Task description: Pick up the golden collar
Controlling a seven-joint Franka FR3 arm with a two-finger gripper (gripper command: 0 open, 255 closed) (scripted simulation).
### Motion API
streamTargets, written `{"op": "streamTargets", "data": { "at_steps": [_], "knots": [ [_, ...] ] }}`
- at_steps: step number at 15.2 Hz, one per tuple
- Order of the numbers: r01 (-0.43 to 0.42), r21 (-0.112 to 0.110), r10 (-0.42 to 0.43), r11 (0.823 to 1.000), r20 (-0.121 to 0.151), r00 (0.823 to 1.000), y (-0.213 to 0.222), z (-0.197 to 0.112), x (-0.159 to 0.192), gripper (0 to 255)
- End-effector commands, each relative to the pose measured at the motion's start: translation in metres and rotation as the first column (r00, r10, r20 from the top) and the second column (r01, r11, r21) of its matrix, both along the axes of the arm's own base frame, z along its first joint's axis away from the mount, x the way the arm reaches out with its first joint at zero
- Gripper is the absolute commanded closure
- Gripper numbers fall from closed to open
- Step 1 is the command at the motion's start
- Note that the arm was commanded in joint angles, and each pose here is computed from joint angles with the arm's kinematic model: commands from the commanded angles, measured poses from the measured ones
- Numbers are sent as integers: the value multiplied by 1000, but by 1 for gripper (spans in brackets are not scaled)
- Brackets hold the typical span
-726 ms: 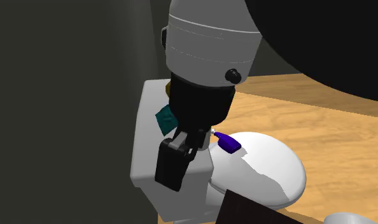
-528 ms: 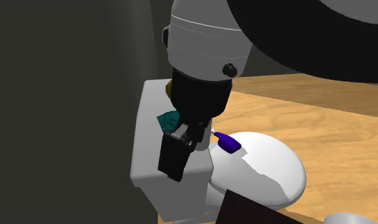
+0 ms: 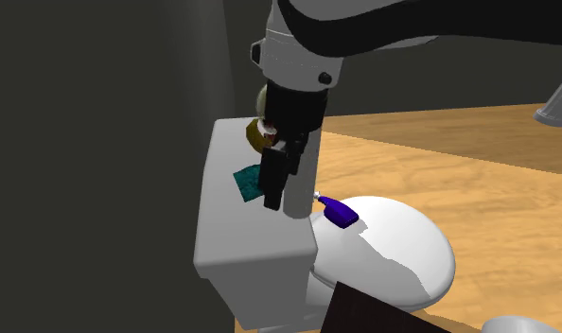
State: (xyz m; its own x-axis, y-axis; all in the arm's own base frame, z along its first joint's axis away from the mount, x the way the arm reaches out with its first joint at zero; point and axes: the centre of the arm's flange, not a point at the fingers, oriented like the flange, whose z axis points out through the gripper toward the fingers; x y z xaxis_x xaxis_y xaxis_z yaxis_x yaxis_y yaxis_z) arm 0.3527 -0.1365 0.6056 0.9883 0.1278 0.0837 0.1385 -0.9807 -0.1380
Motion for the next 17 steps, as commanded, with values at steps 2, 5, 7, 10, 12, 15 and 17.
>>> {"op": "streamTargets", "data": {
  "at_steps": [2,5,7,10,12,15,17],
  "knots": [
    [-36,6,36,999,-6,999,-34,-10,21,0],
    [-70,13,70,997,-12,997,-69,-20,42,0],
    [-93,17,93,996,-16,996,-91,-27,57,0],
    [-126,24,127,992,-22,992,-124,-38,79,0],
    [-149,29,149,988,-25,988,-146,-46,95,0],
    [-182,37,183,983,-30,983,-177,-57,119,0],
    [-204,42,206,978,-34,978,-198,-65,136,0]
  ]
}}
